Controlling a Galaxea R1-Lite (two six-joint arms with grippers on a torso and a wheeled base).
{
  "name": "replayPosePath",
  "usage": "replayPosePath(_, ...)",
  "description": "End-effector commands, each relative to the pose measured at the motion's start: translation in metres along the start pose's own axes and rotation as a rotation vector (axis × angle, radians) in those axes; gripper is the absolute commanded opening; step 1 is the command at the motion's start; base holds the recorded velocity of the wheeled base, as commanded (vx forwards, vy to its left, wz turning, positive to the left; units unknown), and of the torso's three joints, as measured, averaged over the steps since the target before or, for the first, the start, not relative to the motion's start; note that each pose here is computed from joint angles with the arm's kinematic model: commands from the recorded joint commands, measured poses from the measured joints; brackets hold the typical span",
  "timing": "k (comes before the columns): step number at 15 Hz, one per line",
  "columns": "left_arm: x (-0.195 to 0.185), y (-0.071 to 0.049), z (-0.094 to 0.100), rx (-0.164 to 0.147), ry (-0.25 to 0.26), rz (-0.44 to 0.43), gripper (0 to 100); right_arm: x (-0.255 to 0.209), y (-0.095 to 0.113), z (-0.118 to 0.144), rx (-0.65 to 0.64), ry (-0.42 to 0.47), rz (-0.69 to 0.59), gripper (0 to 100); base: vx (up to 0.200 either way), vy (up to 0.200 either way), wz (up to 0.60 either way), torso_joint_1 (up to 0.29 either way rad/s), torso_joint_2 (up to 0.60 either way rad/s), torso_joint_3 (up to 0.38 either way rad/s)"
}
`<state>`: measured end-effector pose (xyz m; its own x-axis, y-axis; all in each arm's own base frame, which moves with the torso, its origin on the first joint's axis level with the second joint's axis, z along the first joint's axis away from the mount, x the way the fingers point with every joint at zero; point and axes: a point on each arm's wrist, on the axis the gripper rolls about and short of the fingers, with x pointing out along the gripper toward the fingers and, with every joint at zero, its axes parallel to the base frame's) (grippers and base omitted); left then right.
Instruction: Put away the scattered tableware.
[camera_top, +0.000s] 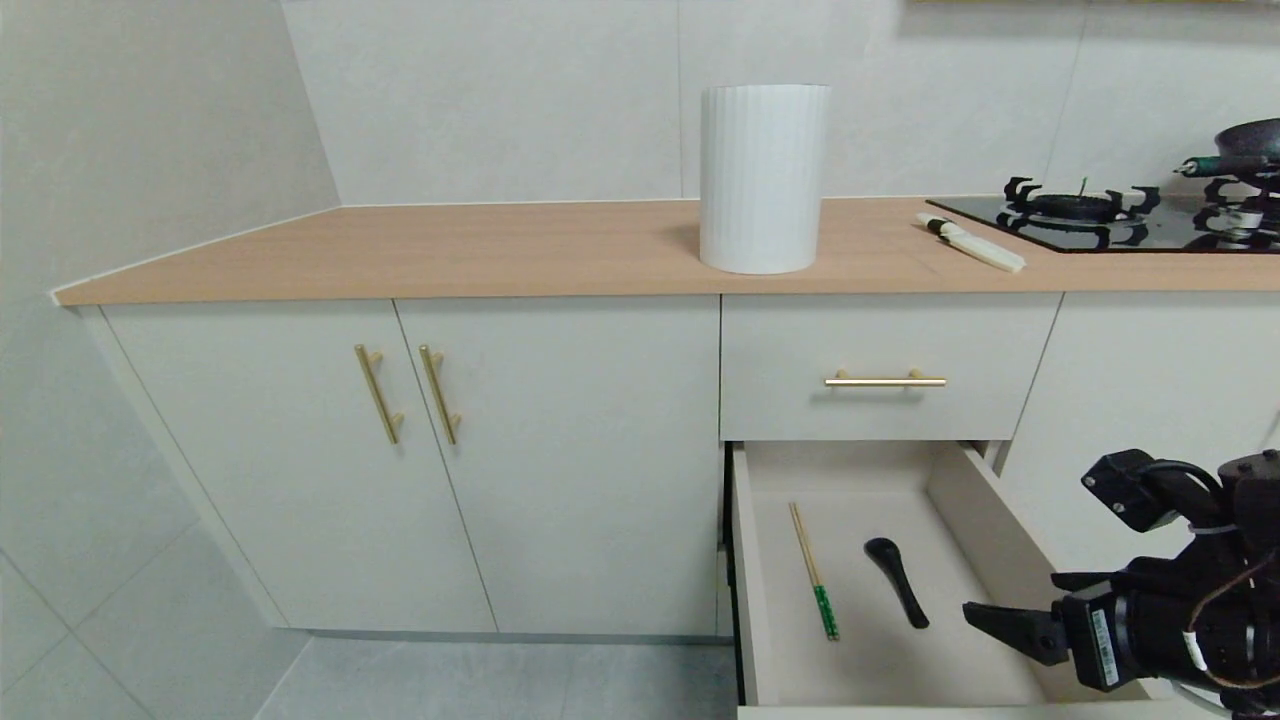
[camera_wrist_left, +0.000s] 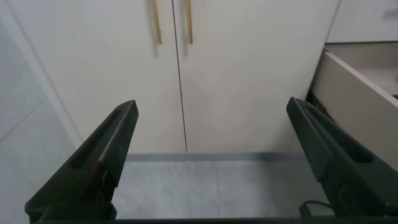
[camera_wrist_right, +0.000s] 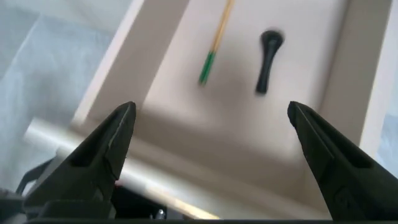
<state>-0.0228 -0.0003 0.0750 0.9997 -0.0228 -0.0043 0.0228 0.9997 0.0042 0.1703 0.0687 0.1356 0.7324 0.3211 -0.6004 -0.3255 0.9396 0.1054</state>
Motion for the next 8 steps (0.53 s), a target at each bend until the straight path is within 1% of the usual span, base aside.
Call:
replayPosePath(1, 0.000, 0.000, 0.000, 0.000, 0.000, 0.001, 100, -0.002, 0.003, 0.000, -0.009, -0.001, 0.013, 100, -0.200, 0.000, 0.00, 0.002, 0.00, 0.002)
replayPosePath(2, 0.000, 0.000, 0.000, 0.000, 0.002, 0.000, 100, -0.004, 0.005, -0.003, -0.020, 0.016, 0.024, 100, 0.000, 0.000, 0.00, 0.000, 0.00, 0.000)
replayPosePath(4, 0.000, 0.000, 0.000, 0.000, 0.000, 0.000, 100, -0.006, 0.013, -0.010, -0.046, 0.081, 0.084, 100, 0.000, 0.000, 0.00, 0.000, 0.00, 0.000)
replayPosePath(8, 0.000, 0.000, 0.000, 0.000, 0.000, 0.000, 100, -0.002, 0.026, -0.026, -0.071, 0.250, 0.287, 100, 0.000, 0.000, 0.00, 0.000, 0.00, 0.000)
